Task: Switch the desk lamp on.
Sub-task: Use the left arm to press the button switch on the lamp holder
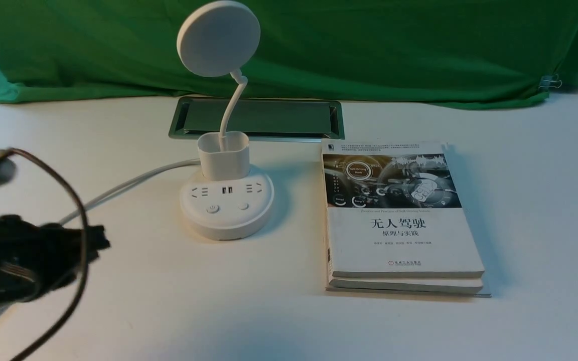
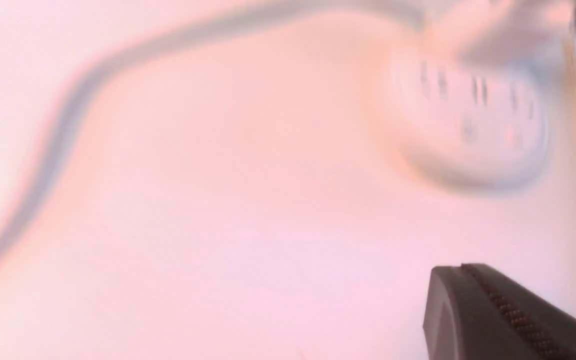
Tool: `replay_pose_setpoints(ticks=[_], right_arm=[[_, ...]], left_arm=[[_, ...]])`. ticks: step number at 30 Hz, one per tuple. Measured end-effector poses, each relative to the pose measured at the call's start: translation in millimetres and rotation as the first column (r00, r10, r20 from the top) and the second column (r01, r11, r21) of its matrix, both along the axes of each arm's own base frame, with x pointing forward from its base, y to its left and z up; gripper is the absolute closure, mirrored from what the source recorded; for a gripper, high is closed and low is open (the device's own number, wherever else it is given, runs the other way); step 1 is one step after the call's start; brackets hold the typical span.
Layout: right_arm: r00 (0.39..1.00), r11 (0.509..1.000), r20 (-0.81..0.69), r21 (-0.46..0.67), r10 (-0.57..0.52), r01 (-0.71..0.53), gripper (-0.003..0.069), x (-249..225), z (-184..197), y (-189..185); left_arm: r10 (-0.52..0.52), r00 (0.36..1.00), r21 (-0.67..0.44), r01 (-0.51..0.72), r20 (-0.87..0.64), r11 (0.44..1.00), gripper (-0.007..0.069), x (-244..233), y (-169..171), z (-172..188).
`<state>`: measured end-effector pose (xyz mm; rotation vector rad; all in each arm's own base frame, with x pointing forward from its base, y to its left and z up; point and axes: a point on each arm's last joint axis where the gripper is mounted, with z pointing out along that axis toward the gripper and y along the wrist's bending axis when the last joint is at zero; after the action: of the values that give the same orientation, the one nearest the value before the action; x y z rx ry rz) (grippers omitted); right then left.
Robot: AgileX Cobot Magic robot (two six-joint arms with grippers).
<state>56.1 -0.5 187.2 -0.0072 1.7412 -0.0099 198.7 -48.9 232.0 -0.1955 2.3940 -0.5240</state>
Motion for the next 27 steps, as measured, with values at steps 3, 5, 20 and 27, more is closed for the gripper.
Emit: replay_pose_setpoints(ticks=[3, 5, 20, 27], right_arm=[[1.000, 1.000, 0.000, 0.000, 0.000, 0.000, 0.0421, 0, 0, 0], [1.000, 1.000, 0.000, 0.000, 0.000, 0.000, 0.0421, 0, 0, 0], [1.000, 1.000, 0.000, 0.000, 0.000, 0.000, 0.0421, 0, 0, 0], [1.000, 1.000, 0.000, 0.000, 0.000, 0.000, 0.0421, 0, 0, 0]], left_arm=[[-0.125, 0.989, -0.054, 0.121, -0.082, 0.991, 0.0623, 8, -15, -12], [-0.305, 0.945, -0.144, 0.288, -0.115, 0.947, 0.0623, 19, -43, -15], [-0.351, 0.935, 0.301, 0.348, -0.045, 0.888, 0.0625, 128, -145, -21], [-0.319, 0.943, 0.349, 0.331, -0.095, 0.876, 0.0625, 161, -147, -48]])
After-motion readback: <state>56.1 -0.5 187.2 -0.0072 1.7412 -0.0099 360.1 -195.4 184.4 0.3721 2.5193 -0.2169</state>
